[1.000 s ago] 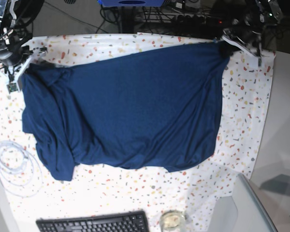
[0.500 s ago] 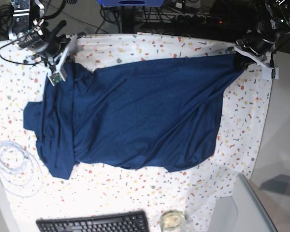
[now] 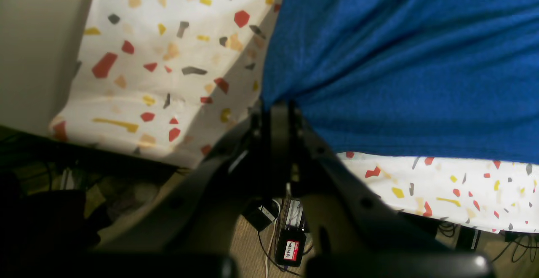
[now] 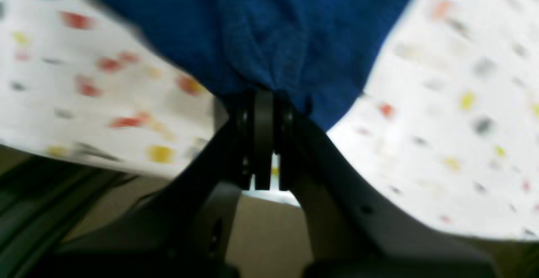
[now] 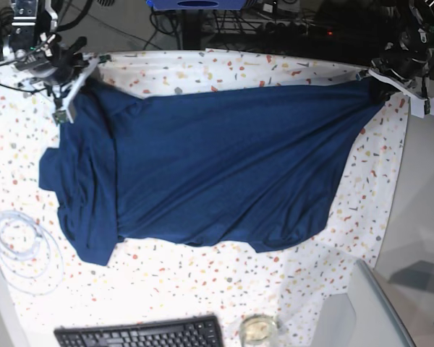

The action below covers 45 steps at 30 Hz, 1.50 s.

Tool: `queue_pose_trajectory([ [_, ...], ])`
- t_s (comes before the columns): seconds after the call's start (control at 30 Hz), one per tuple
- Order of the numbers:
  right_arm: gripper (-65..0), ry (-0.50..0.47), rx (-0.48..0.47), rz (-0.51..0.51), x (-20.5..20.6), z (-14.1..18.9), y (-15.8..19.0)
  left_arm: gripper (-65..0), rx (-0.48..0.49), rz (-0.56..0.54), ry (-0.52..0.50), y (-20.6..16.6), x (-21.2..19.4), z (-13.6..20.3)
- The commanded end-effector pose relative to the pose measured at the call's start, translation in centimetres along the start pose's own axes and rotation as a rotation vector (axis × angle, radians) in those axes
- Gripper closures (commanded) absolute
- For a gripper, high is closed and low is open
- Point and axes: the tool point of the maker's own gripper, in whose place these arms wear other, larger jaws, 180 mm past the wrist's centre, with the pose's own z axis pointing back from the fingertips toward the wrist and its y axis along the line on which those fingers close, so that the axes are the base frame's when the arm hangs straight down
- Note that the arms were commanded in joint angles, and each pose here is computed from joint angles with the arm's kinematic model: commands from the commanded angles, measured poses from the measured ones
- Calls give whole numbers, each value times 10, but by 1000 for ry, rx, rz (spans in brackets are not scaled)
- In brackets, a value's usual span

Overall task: Layout the t-shirt on the table in an organized manner, then fold the t-shirt properly
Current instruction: 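Pull the shirt edge with the right gripper away from the left gripper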

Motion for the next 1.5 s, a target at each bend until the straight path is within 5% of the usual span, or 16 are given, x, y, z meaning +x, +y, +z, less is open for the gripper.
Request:
queue_pose_trajectory([
  [0.0,-2,-17,0,3,4,3,0,0,-3,-16,-31,1,9,3],
  [0.1,-26,47,9,8,-9,5,4,0,-9,-16,-29,-2,8,3],
  [0.27,-263,0,44,88,7,23,14,0,-9,-15,-29,-2,8,2],
  [0.37,-344,-53,-22,27,19,35,-7,0,-9,-16,-29,-2,8,3],
  [0.5,-354,-122,-121,-121,38,44,-50,0,-7,-13,-29,-1,8,3],
  [0.6,-365,-97,-49,-171,32,33,-55,0,-9,-12,-28,-2,7,2],
  [0.77,-540,-17,84,-310,3,2,-69,0,-9,-14,-28,-2,7,2],
  [0.97,-534,46,137,-407,-21,-16,-68,0,-2,-13,-31,1,8,3],
  [1.47,-533,90,203,-417,-11,-23,-44,0,-7,-12,-28,-1,7,2],
])
